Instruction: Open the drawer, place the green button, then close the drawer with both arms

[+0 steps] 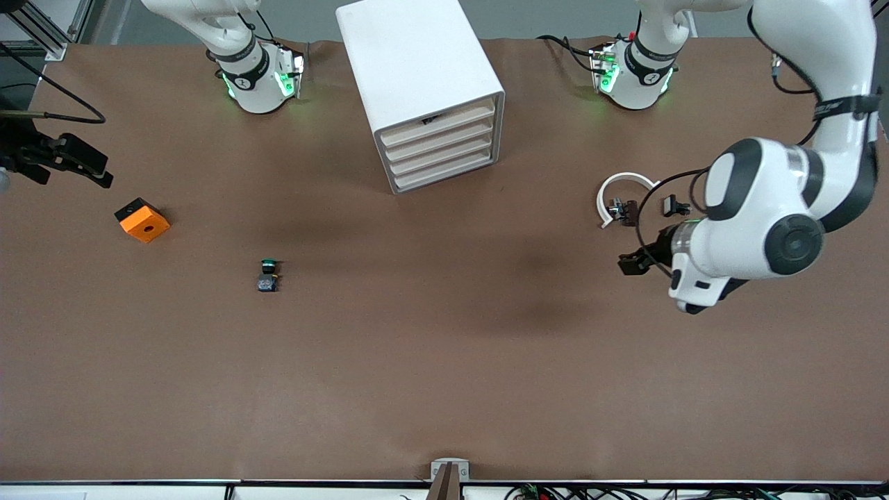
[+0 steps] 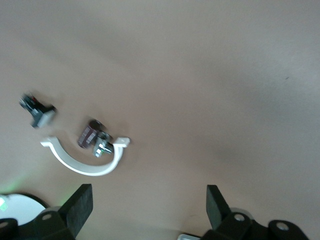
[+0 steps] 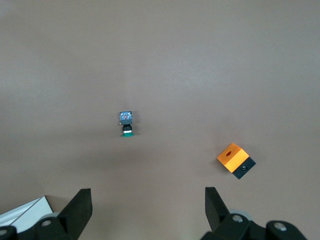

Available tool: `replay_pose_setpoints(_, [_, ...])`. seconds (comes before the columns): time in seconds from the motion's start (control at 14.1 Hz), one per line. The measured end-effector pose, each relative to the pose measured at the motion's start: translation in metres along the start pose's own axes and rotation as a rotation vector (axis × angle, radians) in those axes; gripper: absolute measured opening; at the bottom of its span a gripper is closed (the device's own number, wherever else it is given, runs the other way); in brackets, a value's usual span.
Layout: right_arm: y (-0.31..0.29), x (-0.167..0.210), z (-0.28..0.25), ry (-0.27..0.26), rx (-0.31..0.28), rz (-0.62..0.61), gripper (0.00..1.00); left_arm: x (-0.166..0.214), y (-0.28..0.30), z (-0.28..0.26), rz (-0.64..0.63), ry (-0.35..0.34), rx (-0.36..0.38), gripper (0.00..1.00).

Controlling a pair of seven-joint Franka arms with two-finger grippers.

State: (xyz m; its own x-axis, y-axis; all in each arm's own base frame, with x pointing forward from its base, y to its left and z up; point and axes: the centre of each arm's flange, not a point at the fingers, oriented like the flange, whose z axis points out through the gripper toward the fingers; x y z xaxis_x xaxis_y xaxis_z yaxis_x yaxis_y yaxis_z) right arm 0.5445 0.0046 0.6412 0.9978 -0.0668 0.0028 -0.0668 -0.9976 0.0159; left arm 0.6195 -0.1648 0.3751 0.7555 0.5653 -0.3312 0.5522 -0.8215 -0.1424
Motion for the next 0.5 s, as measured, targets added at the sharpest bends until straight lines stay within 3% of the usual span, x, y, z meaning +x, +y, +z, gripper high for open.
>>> replay_pose_setpoints(0.5, [-0.038, 0.026, 0.05, -0.058, -0.008, -0.062, 1.0, -0.058, 0.098, 0.123, -0.409, -0.053, 0.1, 1.0])
